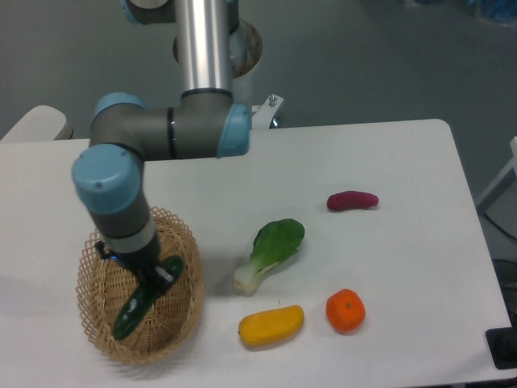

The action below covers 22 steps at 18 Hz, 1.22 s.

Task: Pick up the cucumber from the basket
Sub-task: 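Lift the grasped cucumber up out of the basket, then carry the cucumber away from the basket toward the bok choy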

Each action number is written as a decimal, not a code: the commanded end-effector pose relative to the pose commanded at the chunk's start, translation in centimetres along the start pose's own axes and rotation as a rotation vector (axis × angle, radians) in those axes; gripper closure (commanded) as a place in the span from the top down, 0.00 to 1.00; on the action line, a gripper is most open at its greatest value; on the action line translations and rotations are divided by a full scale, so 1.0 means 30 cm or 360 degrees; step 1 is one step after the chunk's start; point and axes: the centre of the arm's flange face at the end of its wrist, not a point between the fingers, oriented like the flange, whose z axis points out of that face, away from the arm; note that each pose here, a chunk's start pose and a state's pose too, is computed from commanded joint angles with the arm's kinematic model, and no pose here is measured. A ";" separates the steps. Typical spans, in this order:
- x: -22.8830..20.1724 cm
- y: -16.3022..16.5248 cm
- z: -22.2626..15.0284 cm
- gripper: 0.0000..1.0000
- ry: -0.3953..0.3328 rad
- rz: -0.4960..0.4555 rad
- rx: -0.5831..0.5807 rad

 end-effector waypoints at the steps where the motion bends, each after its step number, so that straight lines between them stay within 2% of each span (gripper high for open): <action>1: -0.037 0.024 -0.011 0.39 -0.0013 0.0027 0.0003; 4: -0.170 0.148 -0.031 0.39 -0.0038 0.0134 -0.0010; 9: -0.346 0.374 -0.047 0.39 -0.0004 0.0320 -0.0065; 12: -0.409 0.464 -0.042 0.39 0.0009 0.0441 -0.0077; 22: -0.440 0.498 -0.052 0.39 0.0000 0.0498 -0.0077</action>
